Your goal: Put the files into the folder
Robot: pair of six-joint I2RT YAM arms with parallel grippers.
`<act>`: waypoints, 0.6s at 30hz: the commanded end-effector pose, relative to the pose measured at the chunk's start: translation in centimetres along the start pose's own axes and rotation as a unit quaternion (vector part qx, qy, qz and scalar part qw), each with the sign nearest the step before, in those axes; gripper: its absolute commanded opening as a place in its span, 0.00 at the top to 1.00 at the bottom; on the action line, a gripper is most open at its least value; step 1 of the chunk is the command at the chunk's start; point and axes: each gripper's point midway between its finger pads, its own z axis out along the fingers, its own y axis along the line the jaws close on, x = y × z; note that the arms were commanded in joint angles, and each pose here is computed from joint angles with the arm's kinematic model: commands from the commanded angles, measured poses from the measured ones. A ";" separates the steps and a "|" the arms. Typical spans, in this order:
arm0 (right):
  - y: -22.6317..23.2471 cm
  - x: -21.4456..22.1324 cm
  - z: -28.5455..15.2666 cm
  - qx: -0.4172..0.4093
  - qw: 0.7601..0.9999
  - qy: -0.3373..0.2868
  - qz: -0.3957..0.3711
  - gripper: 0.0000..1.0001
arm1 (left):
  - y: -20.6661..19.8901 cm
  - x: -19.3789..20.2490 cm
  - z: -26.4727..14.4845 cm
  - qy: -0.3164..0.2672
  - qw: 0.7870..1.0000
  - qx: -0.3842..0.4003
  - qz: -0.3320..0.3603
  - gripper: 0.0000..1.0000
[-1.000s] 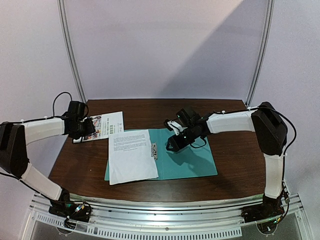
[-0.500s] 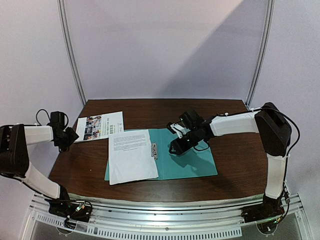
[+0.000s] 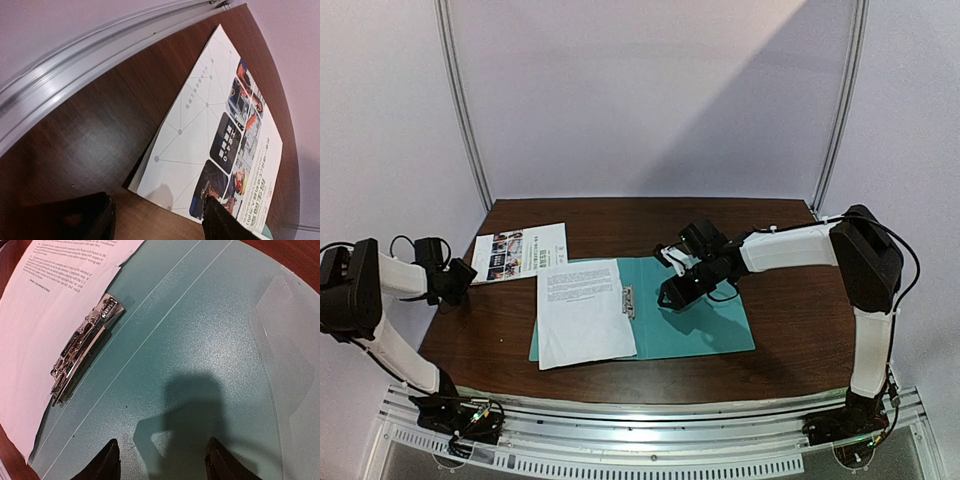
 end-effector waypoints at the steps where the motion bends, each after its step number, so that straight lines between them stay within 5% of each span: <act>1: -0.2 -0.3 -0.3 0.007 1.000 -0.006 -0.004 0.42 | 0.6 0.6 0.9 0.009 1.000 0.004 -0.025 0.41; 9: -0.4 -0.1 0.0 0.007 1.000 0.000 -0.002 0.43 | 0.7 0.9 2.3 0.013 0.999 0.014 -0.048 0.48; 18: -0.6 0.3 0.3 0.011 1.000 0.007 -0.005 0.43 | 0.0 0.6 3.2 0.009 0.998 0.037 -0.054 0.89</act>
